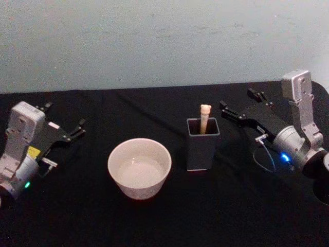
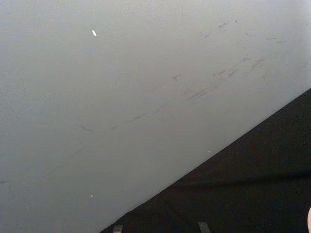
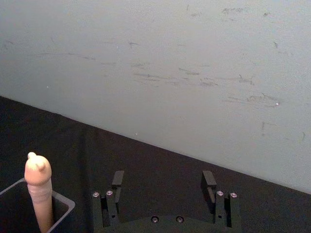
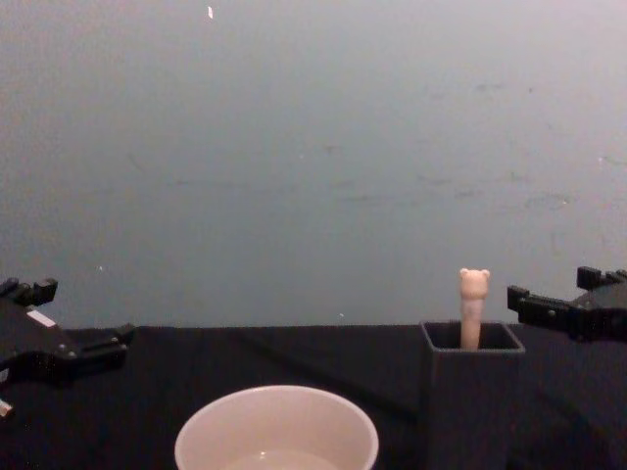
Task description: Pick up the stirring spoon with one hand, stir inside the cup, then place it back in its original position.
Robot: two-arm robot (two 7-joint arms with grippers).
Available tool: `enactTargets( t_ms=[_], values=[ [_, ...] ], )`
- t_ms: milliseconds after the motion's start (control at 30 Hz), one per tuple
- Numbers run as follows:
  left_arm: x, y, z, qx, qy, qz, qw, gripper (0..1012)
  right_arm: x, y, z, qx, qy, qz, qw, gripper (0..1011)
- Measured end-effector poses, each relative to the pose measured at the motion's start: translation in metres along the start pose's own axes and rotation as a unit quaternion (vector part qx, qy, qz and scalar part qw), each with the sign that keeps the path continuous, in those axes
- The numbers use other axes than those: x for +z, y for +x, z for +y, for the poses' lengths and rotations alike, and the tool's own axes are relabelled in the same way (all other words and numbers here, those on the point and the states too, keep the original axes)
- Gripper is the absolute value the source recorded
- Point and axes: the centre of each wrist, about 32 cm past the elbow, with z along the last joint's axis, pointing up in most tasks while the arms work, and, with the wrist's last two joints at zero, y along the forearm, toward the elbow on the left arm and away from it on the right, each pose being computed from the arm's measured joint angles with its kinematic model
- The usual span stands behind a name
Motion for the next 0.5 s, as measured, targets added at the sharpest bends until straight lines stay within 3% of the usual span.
enactTargets(
  t_ms=[500],
  values=[
    [0.0000,0.0000,0.0000,0.000,0.000,0.000,1.0000,1001,0.0004,0.0003,-0.0001,0.000,0.001,0.000,1.0000,1002]
  ],
)
